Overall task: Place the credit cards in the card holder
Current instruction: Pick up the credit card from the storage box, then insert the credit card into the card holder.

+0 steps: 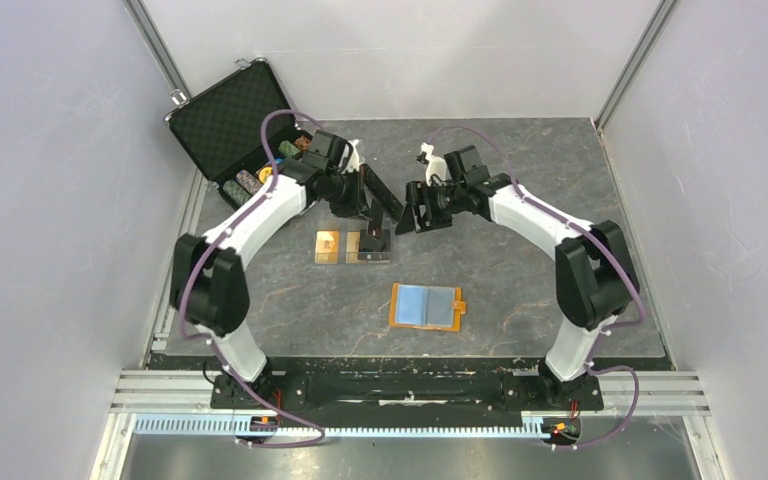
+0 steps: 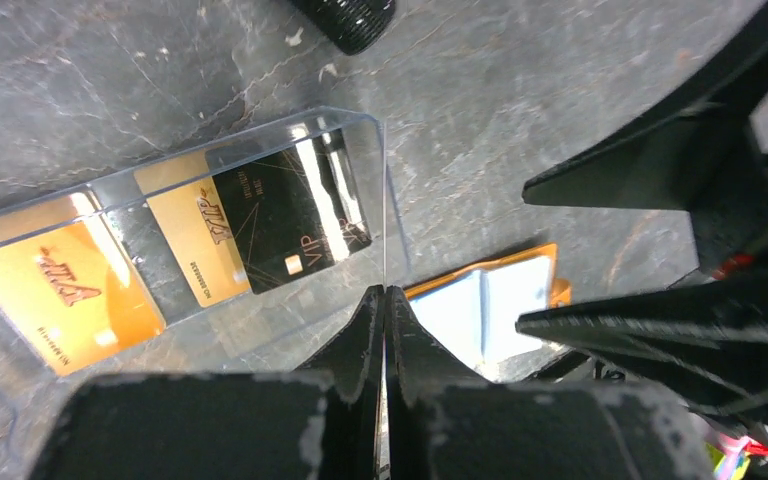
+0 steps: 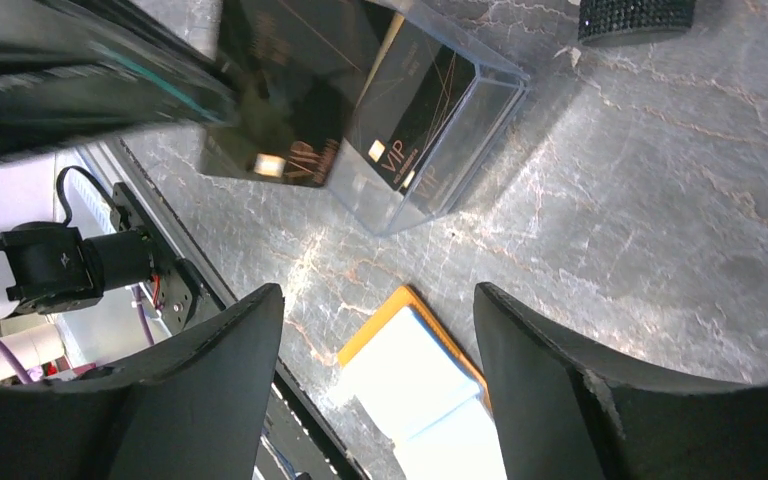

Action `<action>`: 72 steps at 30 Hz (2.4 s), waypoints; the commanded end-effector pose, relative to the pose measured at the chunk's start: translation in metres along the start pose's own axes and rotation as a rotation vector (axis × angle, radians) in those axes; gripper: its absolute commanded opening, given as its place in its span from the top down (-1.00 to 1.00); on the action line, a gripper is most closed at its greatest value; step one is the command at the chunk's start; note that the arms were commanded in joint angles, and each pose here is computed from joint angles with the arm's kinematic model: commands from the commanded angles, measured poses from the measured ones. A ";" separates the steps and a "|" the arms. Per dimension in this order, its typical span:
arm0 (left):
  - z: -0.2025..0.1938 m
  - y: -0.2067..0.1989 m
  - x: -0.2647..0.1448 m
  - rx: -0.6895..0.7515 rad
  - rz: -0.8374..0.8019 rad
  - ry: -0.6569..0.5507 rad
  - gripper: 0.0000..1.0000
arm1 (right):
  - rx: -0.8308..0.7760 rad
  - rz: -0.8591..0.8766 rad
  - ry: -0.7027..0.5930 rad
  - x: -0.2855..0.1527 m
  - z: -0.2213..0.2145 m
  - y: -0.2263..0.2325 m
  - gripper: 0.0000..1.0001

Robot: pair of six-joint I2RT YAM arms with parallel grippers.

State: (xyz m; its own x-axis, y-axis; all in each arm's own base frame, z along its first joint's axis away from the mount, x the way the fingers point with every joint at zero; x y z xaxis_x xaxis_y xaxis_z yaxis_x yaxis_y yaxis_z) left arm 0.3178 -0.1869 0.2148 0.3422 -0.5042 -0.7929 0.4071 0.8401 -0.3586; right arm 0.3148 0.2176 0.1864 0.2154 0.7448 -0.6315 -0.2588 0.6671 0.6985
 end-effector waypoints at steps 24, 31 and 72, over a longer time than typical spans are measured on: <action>-0.086 -0.056 -0.014 -0.162 -0.376 -0.171 0.95 | 0.032 -0.085 0.082 -0.037 -0.083 -0.040 -0.36; -0.109 -0.079 0.017 -0.127 -0.427 -0.142 0.95 | 0.048 -0.101 0.108 -0.044 -0.107 -0.048 -0.21; -0.146 -0.076 0.068 -0.108 -0.445 -0.065 0.96 | 0.126 -0.215 0.220 -0.036 -0.157 -0.086 0.32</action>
State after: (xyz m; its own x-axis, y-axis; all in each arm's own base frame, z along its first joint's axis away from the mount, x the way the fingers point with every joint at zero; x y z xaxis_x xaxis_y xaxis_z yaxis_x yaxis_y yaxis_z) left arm 0.1819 -0.2453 0.1114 0.2271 -0.7955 -0.5617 0.4031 0.6019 -0.6894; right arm 0.1821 0.1354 0.1042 0.0323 0.6107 -0.7912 -0.0973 0.7898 0.6056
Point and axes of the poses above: each gripper's point midway between its finger pads, its own x axis out along the fingers, its own y axis along the line the jaws close on, z = x × y, the point moved 10 cm from there along -x, back along the fingers, and after that the axes turned 13 degrees about x, right-handed, at the moved point
